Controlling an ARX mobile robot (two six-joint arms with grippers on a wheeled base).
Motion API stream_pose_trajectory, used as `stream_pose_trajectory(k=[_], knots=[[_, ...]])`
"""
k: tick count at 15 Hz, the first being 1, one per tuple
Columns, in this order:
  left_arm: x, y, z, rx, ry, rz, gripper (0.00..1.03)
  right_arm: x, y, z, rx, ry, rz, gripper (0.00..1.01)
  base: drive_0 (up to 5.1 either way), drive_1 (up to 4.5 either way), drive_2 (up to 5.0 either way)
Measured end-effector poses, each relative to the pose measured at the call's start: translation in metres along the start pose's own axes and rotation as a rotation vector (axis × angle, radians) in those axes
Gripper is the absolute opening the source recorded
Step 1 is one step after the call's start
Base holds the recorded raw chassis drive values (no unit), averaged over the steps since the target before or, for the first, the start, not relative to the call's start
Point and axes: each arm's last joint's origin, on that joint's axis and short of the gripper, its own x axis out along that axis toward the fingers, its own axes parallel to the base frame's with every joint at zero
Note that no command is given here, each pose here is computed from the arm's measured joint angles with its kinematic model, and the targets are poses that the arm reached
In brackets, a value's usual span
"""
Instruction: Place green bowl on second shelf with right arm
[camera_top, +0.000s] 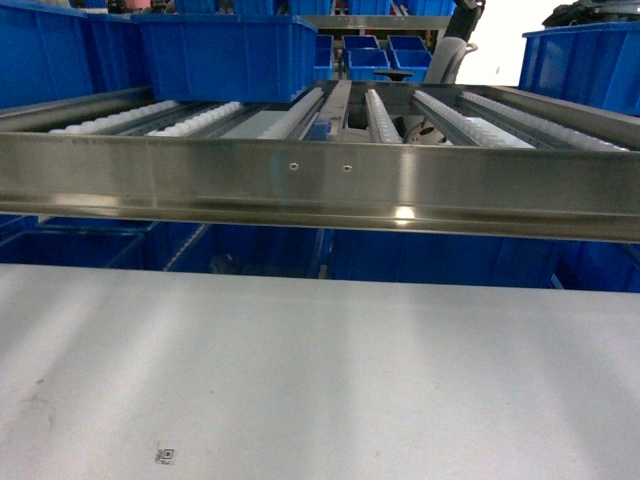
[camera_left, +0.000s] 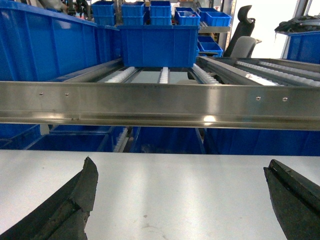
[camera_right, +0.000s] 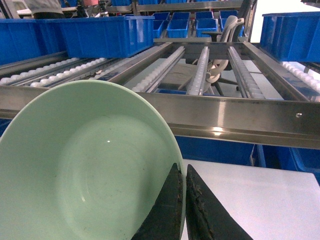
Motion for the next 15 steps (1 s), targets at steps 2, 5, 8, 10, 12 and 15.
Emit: stream_pose_trajectory(k=[2,5,8,10,12,15], knots=[[0.0000,0.0000,-0.0001,0.000,0.000,0.002,0.98,0.0002,0.0000,-0.0001,0.000,0.001,0.000,0.02,0.0,0.00,0.0],[0.0000,0.0000,-0.0002,0.000,0.002,0.002,0.98,0.0000,0.0000,-0.0002,0.000,0.000,0.000,0.02,0.0,0.00,0.0],[0.0000,0.0001,0.0000,0.000,0.000,0.002,0.98,0.0000,0.0000,-0.0003,0.001,0.001,0.000,0.02,-5.0,2.45,2.5],[0.0000,0.0001,0.0000,0.000,0.000,0.002,0.98,0.0003,-0.0001,-0.0006,0.001,0.004,0.000,0.02,-5.0,2.48,2.5],[0.0000,0.0001,0.0000,0.000,0.000,0.002,0.98,0.0002,0.0000,-0.0005,0.001,0.002,0.000,0.02,-4.9,2.52,2.5],[0.0000,0.0001,-0.0002,0.000,0.002,0.002,0.98,0.0000,0.0001,-0.0002,0.000,-0.001,0.000,0.02,-5.0,2.49,2.5]])
